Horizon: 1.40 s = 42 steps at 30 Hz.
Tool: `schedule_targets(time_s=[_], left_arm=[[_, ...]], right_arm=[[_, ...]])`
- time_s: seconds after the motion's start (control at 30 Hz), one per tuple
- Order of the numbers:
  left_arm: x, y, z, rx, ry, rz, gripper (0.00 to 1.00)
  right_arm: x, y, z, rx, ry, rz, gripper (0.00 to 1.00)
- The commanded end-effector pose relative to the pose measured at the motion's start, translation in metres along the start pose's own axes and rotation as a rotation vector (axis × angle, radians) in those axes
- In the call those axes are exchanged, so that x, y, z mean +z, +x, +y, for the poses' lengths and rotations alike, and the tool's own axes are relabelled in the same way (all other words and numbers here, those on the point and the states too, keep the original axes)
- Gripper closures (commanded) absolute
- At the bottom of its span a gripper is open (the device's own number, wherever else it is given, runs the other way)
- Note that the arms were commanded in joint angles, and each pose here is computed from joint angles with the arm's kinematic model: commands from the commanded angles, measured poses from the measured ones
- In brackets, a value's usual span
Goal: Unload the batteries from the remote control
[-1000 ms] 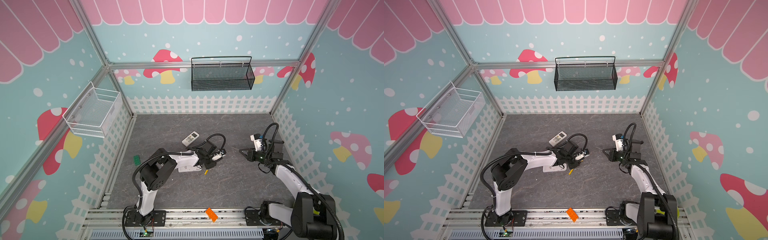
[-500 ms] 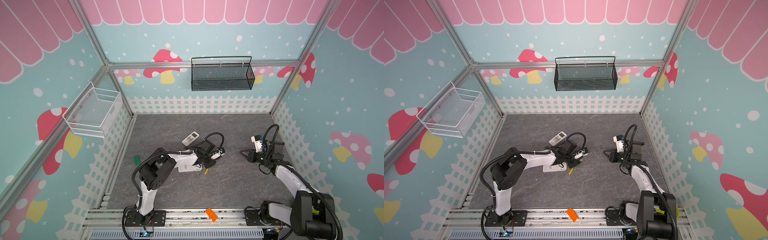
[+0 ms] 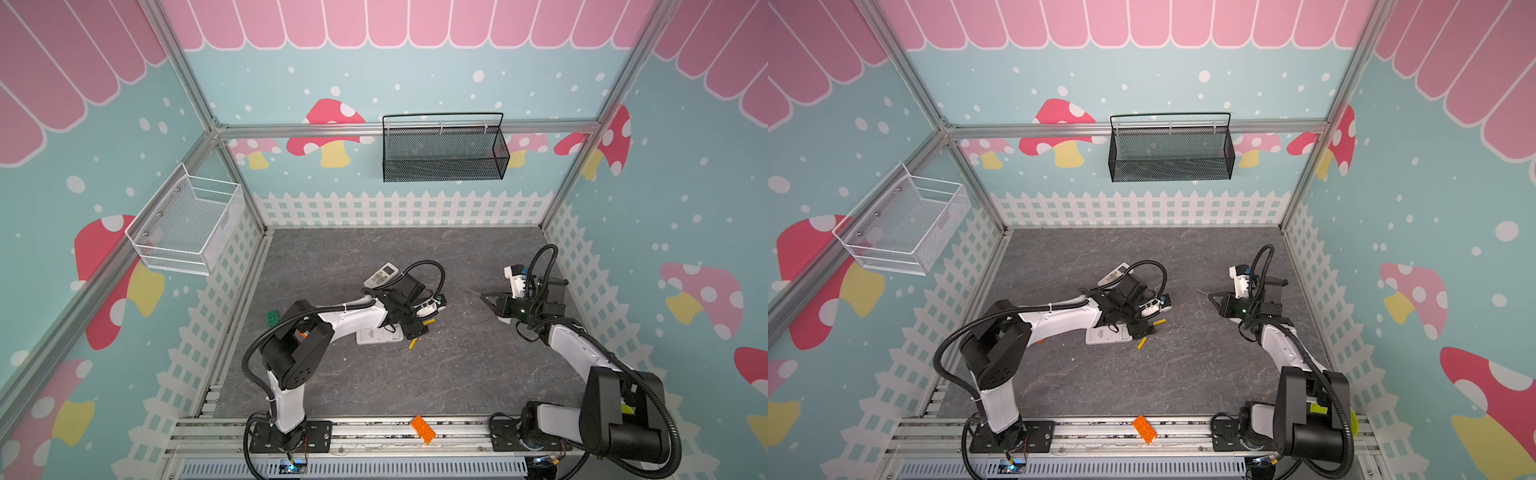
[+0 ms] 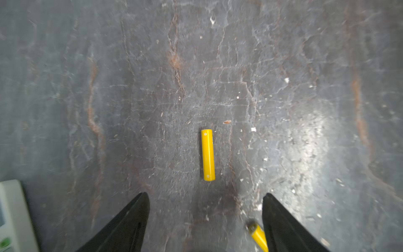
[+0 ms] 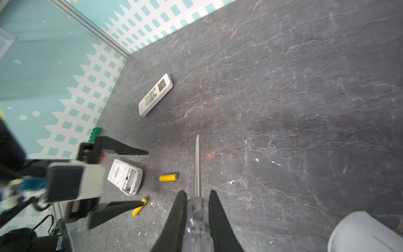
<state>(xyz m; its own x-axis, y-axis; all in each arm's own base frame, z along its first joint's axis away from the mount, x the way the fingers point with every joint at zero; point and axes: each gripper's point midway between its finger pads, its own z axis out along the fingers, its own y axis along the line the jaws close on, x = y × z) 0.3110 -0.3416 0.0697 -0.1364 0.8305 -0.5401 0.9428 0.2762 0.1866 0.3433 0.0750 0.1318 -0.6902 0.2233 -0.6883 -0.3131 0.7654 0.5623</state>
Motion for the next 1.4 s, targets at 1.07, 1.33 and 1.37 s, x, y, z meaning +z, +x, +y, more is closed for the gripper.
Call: schedule_targets(time_s=[1.07,1.33,1.37], left_arm=[[-0.05,0.125,-0.018,0.141,0.28,0.338,0.01],[-0.042,0.141,-0.021,0.216,0.288,0.385,0.01],[-0.041,0.142,-0.022,0.215,0.289,0.388,0.01]], right_arm=[[0.054,0.049,-0.06,0.086,0.212,-0.027,0.9],[0.059,0.051,-0.061,0.077,0.229,-0.005,0.86],[0.058,0.05,-0.061,0.074,0.23,-0.005,0.85]])
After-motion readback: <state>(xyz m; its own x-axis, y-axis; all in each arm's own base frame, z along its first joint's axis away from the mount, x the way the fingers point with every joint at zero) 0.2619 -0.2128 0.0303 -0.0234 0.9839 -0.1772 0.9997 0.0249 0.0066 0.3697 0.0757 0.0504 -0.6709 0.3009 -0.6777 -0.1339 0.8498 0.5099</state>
